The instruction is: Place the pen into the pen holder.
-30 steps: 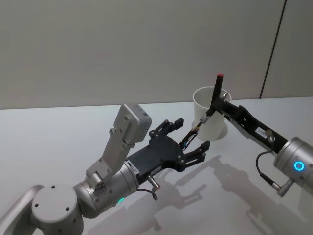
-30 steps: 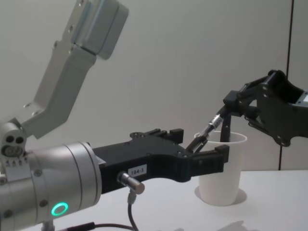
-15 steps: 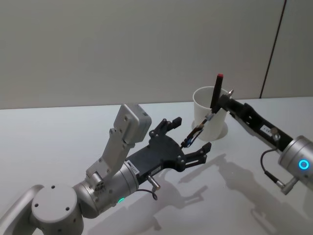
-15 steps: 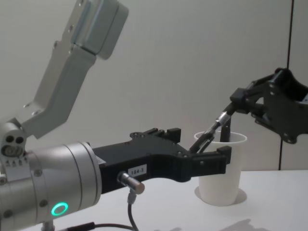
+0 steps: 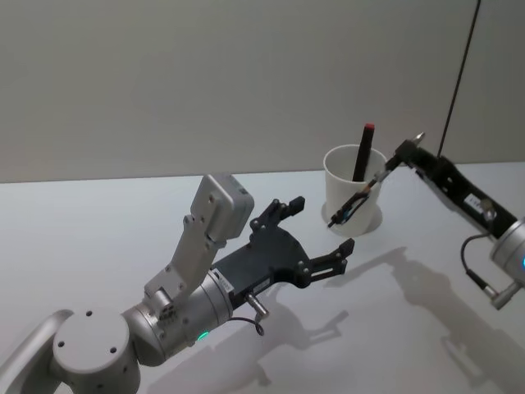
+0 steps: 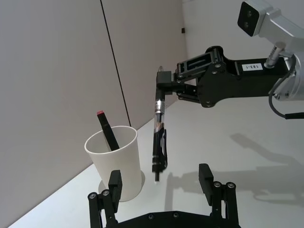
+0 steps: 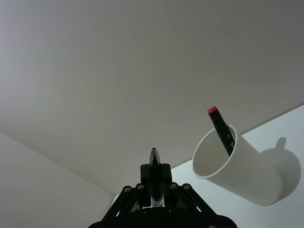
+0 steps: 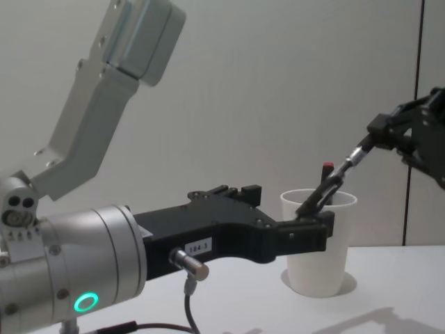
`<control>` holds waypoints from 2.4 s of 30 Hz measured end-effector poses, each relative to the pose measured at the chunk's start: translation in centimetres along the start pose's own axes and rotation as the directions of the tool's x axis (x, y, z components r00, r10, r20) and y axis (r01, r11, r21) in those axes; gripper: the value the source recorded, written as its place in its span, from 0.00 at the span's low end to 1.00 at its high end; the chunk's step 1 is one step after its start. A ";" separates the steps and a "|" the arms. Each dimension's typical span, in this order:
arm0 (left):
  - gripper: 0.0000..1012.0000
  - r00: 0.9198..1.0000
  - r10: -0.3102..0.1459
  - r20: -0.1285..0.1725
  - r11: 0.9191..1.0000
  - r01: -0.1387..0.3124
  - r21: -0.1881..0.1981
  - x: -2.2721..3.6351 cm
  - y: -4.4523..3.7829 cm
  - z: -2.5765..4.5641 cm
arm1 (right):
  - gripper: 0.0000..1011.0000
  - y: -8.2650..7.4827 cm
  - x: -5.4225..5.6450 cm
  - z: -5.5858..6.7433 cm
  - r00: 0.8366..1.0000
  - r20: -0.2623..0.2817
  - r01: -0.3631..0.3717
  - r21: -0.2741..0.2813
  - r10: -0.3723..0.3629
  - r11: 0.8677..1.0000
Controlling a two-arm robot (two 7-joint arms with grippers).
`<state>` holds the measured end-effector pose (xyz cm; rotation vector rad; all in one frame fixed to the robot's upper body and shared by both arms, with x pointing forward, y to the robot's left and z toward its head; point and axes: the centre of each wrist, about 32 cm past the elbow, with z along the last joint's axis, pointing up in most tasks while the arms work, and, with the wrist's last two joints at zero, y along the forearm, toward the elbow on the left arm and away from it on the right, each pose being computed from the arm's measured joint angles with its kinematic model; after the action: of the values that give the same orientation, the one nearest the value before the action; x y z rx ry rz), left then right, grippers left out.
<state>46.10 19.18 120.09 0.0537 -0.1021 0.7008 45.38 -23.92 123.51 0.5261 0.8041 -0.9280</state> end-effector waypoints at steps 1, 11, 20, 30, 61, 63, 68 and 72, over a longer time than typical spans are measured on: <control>0.99 1.000 0.000 0.000 1.000 0.000 0.000 0.00 0.00 0.00 | 0.12 0.1 0.1 0.2 1.000 0.008 0.000 0.010 0.000 1.000; 0.99 1.000 0.000 0.000 1.000 0.000 0.000 0.00 0.00 0.00 | 0.12 0.9 0.9 1.6 0.997 0.076 -0.014 0.078 0.008 0.997; 0.99 1.000 0.000 0.000 1.000 0.000 0.000 0.00 0.00 0.00 | 0.12 2.3 1.5 2.8 0.990 0.138 -0.032 0.123 0.015 0.992; 0.99 1.000 0.000 0.000 1.000 0.000 0.000 0.00 0.00 0.00 | 0.12 4.1 2.2 4.0 0.979 0.203 -0.053 0.149 0.022 0.987; 0.99 1.000 0.000 0.000 1.000 0.000 0.000 0.00 0.00 0.00 | 0.12 6.4 3.3 4.4 0.864 0.502 -0.122 0.125 0.043 0.985; 0.99 1.000 0.000 0.000 1.000 0.000 0.000 0.00 0.00 0.00 | 0.12 6.5 3.3 4.3 0.848 0.528 -0.128 0.119 0.047 0.985; 0.99 1.000 0.000 0.000 1.000 0.000 0.000 0.00 0.00 0.00 | 0.12 6.6 3.4 4.1 0.801 0.596 -0.139 0.096 0.055 0.986; 0.99 1.000 0.000 0.000 1.000 0.000 0.000 0.00 0.00 0.00 | 0.12 6.7 3.4 3.8 0.768 0.638 -0.140 0.079 0.058 0.987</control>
<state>46.09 19.18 120.09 0.0537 -0.1021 0.7007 53.78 -24.90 123.52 0.3169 0.0967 -0.9766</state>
